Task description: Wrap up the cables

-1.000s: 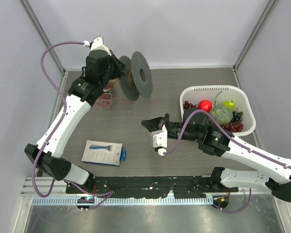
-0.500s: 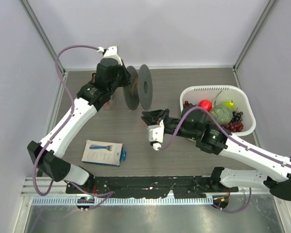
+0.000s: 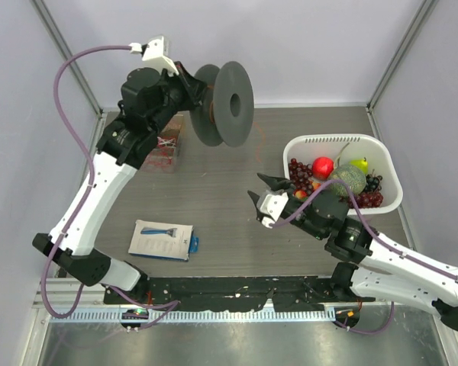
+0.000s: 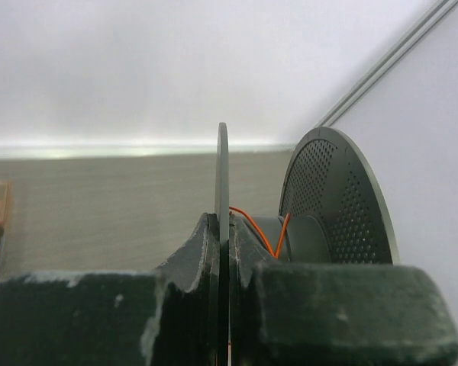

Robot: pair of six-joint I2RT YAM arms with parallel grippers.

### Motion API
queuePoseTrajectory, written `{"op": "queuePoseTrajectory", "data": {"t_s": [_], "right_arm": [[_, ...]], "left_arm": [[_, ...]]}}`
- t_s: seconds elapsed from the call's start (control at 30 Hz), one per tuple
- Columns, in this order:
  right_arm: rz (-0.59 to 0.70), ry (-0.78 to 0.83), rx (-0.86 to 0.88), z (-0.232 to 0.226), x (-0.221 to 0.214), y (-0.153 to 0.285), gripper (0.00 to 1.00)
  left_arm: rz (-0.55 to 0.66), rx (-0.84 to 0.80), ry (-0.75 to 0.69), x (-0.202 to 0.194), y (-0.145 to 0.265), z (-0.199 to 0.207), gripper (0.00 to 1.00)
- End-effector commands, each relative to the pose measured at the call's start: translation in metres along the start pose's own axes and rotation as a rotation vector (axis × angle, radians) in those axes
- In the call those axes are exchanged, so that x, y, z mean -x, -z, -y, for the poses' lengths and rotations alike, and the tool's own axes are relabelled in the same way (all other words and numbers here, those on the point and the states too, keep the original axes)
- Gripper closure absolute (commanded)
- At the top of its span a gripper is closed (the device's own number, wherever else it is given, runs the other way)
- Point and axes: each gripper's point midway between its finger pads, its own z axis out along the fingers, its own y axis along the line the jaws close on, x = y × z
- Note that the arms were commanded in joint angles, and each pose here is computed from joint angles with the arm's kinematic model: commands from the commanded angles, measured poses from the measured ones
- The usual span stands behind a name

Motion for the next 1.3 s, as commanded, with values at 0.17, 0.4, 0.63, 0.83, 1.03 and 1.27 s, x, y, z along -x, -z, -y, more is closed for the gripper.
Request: {"op": "queuePoseTrajectory", "data": {"t_s": [0.17,0.4,0.63,0.83,1.03,1.27], "right_arm": [[-0.073,0.252,-0.023,-0.022,-0.058,0.016,0.43],[0.020,0.576,0.041,-0.033,-0.050,0.002,0.43],[0.025,0.823,-0.034,-0.025,-0.049,-0.023,0.43],[-0.018,0.966,-0.114,-0.013,-0.050,-0.036,0.41],[0.018,0.993,-0.137,-0.010,-0.038,-0.046,0.40],[0.051,1.024,-0.103,-0.017,-0.034,-0.057,0.40]], "left_arm": [[0.189,-0.187,0.116,0.086,0.033,0.055,1.00],[0.190,-0.226,0.128,0.089,0.039,0.063,1.00],[0.170,-0.245,0.152,0.083,0.041,0.066,1.00],[0.140,-0.263,0.155,0.073,0.043,0.070,1.00],[0.128,-0.260,0.161,0.066,0.044,0.068,1.00],[0.123,-0.262,0.170,0.063,0.045,0.069,1.00]]}}
